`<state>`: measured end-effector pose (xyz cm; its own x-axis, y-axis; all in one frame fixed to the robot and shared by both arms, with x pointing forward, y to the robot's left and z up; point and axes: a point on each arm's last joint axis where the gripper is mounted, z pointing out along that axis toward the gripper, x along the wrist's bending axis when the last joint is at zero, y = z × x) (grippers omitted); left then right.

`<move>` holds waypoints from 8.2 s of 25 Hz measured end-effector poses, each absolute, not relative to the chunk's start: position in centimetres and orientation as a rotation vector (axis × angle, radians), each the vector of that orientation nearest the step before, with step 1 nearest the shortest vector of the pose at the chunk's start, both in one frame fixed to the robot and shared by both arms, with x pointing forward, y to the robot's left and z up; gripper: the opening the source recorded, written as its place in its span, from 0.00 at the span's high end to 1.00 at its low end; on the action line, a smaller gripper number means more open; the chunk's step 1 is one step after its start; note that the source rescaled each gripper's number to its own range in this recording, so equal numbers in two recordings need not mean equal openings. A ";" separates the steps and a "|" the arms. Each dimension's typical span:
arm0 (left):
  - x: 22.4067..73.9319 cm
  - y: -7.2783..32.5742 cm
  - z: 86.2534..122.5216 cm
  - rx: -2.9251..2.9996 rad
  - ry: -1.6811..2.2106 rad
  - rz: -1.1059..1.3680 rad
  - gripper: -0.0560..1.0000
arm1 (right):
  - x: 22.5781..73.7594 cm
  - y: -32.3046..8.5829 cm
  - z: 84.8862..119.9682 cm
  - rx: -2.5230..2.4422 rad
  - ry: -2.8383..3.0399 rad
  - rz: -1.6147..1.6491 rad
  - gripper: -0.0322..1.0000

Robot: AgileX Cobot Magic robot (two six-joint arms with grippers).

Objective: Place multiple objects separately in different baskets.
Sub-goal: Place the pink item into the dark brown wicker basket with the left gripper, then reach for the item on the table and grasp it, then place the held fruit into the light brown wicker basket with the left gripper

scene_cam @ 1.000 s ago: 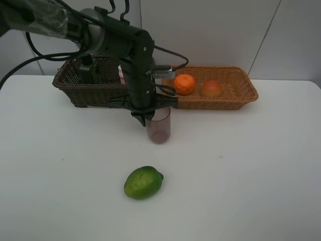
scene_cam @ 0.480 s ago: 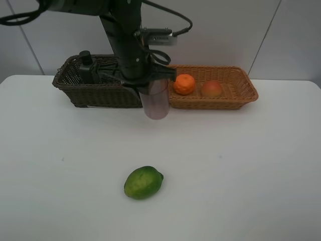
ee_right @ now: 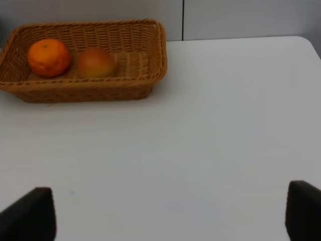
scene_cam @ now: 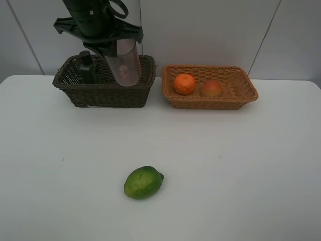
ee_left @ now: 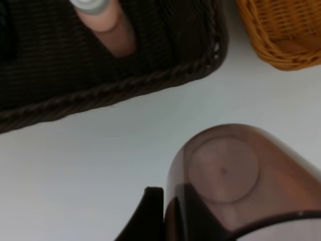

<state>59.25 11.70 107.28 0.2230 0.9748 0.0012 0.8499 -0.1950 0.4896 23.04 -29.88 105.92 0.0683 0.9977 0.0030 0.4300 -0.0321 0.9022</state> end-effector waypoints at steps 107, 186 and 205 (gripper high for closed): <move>45.9 3.6 96.5 2.756 0.893 0.238 0.01 | 23.0 -29.9 105.9 1.574 1.467 0.928 0.03; 43.3 2.3 87.7 2.899 0.882 0.083 0.11 | 23.0 -29.9 105.9 1.574 1.467 0.928 0.03; 43.3 2.3 87.7 2.899 0.882 0.083 0.19 | 23.0 -29.9 105.9 1.574 1.467 0.928 0.03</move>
